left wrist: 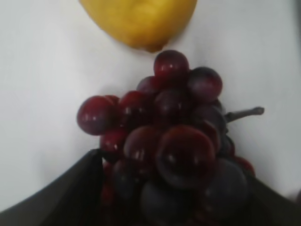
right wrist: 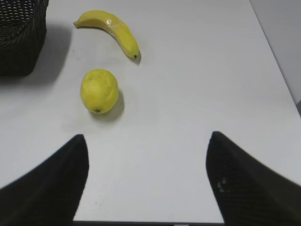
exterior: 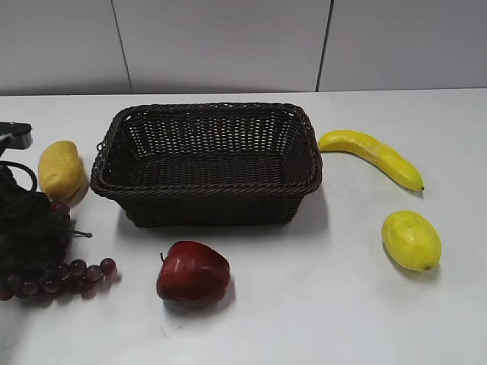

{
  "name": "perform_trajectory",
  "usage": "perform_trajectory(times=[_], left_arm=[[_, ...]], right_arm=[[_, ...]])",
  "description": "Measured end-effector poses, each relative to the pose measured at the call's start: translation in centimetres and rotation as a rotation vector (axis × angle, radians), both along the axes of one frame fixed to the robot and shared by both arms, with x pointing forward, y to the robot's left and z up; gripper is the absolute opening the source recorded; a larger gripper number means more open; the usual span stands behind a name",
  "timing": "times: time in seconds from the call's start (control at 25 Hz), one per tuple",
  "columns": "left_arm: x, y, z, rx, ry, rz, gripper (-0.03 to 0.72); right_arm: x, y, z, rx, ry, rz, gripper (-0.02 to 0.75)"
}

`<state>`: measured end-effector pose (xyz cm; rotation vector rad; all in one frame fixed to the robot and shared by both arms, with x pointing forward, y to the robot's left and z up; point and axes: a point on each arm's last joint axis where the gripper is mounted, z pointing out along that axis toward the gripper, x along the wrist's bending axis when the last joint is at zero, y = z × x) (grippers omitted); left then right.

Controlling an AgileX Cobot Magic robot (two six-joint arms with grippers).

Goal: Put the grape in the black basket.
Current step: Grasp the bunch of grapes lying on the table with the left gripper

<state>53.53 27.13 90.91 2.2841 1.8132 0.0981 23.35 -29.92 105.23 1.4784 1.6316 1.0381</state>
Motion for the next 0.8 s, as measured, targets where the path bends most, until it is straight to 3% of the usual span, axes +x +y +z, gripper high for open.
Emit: perform_trajectory(times=[0.16,0.32,0.56,0.72,0.8], left_arm=[[0.2,-0.2,-0.4,0.001,0.014,-0.005,0.606],[0.2,-0.2,-0.2,-0.004,0.04,-0.012,0.406],[0.3,-0.5,0.9,-0.025,0.162,-0.037,0.332],[-0.3,-0.8,2.9,-0.054,0.219,-0.046,0.187],[-0.7,-0.9,4.3,-0.066,0.203,-0.047,0.178]], right_arm=[[0.0,0.0,0.0,0.0,0.0,0.0,0.59],[0.0,0.0,0.0,0.0,0.0,0.0,0.59],[0.0,0.0,0.0,0.0,0.0,0.0,0.59],[0.0,0.0,0.0,0.0,0.0,0.0,0.59],[0.0,0.0,0.0,0.0,0.0,0.0,0.59]])
